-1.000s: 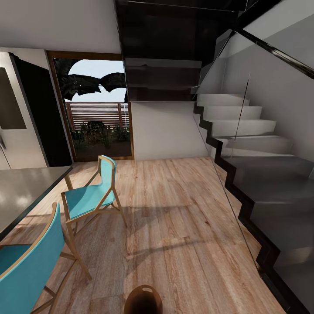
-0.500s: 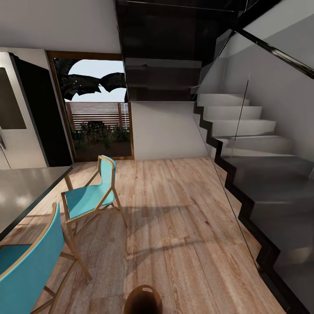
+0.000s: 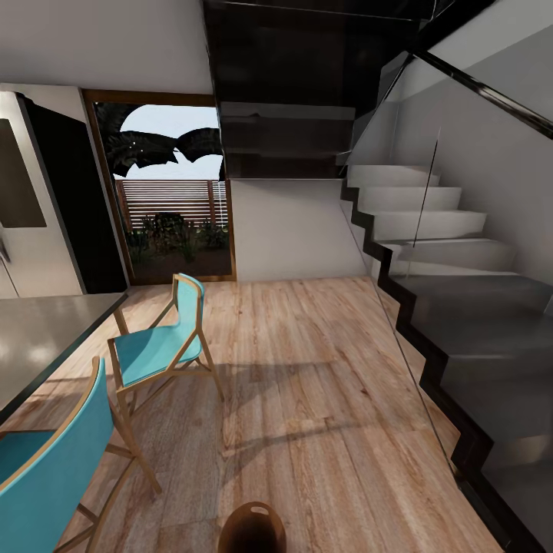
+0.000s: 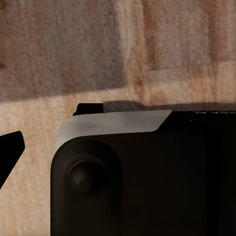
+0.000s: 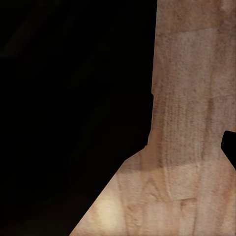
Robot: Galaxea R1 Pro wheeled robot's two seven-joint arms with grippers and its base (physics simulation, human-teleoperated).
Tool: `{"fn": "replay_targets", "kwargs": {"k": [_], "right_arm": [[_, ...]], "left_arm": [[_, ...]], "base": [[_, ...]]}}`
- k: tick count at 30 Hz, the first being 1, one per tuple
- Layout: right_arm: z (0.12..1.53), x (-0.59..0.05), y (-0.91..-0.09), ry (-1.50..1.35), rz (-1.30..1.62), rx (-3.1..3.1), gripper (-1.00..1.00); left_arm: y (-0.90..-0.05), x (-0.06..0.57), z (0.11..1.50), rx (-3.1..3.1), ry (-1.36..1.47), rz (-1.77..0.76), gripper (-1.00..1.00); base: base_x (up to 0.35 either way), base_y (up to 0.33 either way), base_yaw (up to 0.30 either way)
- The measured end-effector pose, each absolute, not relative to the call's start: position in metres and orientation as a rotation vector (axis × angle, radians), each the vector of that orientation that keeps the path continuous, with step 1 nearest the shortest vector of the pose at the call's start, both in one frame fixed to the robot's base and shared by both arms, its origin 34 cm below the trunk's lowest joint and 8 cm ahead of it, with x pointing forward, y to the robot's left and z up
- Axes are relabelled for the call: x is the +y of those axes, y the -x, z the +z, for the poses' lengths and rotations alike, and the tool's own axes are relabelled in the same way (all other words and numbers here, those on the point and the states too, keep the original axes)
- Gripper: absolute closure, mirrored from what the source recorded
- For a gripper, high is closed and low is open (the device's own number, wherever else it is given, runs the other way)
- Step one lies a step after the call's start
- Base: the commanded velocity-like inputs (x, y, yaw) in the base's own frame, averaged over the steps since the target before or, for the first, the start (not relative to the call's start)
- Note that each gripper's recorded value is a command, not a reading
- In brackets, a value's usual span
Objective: Put the three can of soda from the living room inside the tash can in the kitchen.
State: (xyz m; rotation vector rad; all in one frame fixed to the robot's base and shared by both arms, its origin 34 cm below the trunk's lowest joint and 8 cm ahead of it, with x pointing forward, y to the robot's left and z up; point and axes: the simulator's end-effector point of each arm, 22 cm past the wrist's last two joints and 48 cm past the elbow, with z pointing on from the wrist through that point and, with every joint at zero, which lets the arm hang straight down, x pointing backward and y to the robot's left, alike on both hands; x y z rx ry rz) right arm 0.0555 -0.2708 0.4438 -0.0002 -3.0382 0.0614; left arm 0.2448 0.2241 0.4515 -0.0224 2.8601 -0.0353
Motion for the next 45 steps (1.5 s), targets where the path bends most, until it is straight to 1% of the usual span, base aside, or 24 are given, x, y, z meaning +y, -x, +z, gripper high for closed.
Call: {"fn": "replay_targets", "kwargs": {"k": [45], "right_arm": [[0.4438,-0.2708,-0.0555,0.000,0.061,-3.038,-1.00]], "left_arm": [[-0.2448,0.2241,0.4515,2.860,0.022,-0.035,-1.00]], "base": [[0.000,0.000,0.000]]}}
